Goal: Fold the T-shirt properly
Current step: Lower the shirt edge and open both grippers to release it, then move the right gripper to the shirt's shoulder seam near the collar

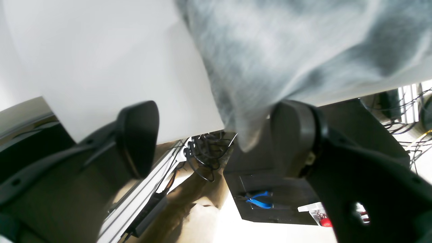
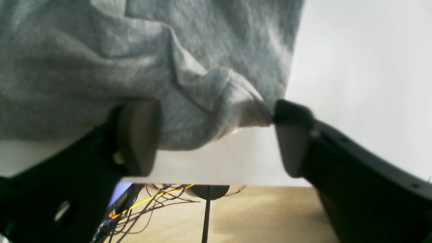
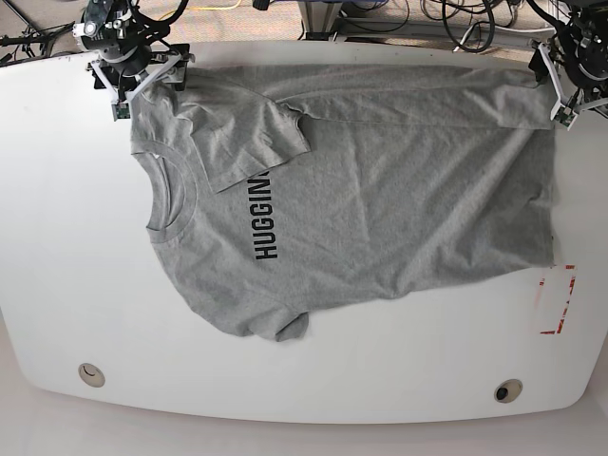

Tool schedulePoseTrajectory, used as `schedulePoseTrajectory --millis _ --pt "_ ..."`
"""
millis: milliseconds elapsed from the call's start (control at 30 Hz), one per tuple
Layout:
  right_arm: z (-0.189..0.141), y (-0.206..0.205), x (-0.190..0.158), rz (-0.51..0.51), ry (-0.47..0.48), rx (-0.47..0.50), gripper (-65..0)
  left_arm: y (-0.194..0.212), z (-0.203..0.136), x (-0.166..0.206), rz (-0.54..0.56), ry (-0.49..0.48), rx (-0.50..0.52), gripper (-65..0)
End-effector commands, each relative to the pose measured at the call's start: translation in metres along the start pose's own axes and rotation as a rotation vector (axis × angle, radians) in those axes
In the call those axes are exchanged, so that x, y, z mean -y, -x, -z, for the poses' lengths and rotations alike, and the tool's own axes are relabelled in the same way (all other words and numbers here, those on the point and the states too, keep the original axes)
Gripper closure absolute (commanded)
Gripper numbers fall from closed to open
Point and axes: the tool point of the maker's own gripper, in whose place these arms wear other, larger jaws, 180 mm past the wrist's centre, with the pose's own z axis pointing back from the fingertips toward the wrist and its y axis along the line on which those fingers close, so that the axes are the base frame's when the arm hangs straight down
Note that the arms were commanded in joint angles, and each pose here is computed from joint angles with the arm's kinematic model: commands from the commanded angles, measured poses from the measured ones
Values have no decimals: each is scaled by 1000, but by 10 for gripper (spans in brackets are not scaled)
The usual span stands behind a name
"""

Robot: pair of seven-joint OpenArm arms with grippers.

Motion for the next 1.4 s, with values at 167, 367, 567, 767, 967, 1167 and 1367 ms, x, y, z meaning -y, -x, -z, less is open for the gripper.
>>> schedulePoseTrajectory --millis 167,367,567,767,967,1167,1367 --pt "-10 -26 -28 -47 -177 129 -549 -7 -13 -23 0 -69 30 -446" --pt "-19 -44 -33 -74 -253 209 -503 -20 -31 -62 -118 -163 130 -446" --pt "-19 -65 -35 -96 -269 259 -501 -25 -52 -95 -250 -244 236 -446" --pt "-12 -86 -55 -157 -314 286 -499 -19 -52 -114 -307 -314 223 -446" --pt "3 -102 -65 -275 -269 266 -498 -13 -50 -118 -308 -330 195 -446" --pt "19 -109 -73 -346 -239 235 -496 -13 -50 -118 -310 -332 194 -446" --pt "31 -102 -66 -357 -202 187 -495 -12 -50 -119 -311 -335 192 -444"
